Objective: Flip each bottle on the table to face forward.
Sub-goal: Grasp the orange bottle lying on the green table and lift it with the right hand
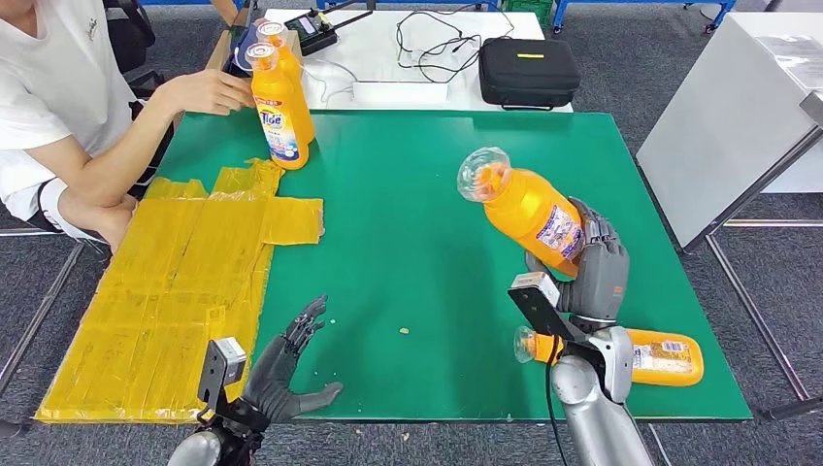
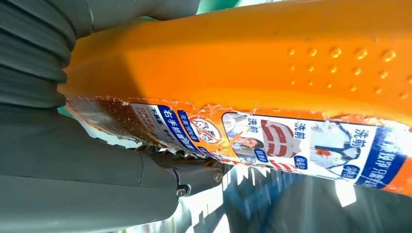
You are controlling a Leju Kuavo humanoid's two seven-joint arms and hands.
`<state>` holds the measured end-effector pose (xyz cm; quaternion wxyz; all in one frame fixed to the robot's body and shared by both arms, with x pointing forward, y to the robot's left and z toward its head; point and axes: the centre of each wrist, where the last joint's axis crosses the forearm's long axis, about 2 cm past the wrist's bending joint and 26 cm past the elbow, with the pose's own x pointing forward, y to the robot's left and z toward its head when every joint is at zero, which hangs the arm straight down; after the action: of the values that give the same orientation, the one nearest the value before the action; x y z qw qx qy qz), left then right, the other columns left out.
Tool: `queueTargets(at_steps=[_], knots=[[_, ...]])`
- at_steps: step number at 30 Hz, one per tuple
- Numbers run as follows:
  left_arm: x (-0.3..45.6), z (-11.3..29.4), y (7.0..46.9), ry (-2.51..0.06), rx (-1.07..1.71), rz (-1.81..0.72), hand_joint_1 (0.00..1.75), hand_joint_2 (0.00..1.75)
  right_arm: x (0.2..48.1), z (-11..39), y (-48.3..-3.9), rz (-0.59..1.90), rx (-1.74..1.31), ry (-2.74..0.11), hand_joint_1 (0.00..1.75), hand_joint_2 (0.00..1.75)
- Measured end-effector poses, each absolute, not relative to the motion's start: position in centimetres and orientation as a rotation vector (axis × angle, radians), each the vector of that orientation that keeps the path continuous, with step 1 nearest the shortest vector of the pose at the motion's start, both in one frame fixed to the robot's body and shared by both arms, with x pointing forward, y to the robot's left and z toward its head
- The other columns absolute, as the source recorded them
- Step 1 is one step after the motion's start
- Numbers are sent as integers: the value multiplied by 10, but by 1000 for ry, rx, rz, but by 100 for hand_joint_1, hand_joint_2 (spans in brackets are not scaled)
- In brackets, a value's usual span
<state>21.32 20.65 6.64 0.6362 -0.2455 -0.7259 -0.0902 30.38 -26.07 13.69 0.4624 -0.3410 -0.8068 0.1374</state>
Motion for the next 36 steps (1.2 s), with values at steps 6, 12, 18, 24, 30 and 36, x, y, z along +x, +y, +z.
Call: queueTargets(at_steps=[6, 12, 18, 24, 30, 36], knots=[[219, 87, 204, -1740, -598, -243, 0, 175, 282, 127, -212, 262, -131, -1986, 175, 175], [226, 104, 200, -1798, -609, -272, 0, 175, 272, 127, -180, 264, 51, -1972, 175, 175], [226, 107, 200, -1809, -612, -278, 0, 175, 271, 128, -174, 265, 76, -1972, 175, 175], [230, 111, 198, -1830, -611, -299, 0, 175, 269, 125, -163, 290, 244, -1920, 174, 175], [238, 122, 189, -1862, -611, -334, 0, 175, 263, 114, -137, 356, 404, -1839, 175, 175], [241, 125, 188, -1871, -606, -343, 0, 175, 257, 109, -117, 451, 476, -1789, 175, 175]])
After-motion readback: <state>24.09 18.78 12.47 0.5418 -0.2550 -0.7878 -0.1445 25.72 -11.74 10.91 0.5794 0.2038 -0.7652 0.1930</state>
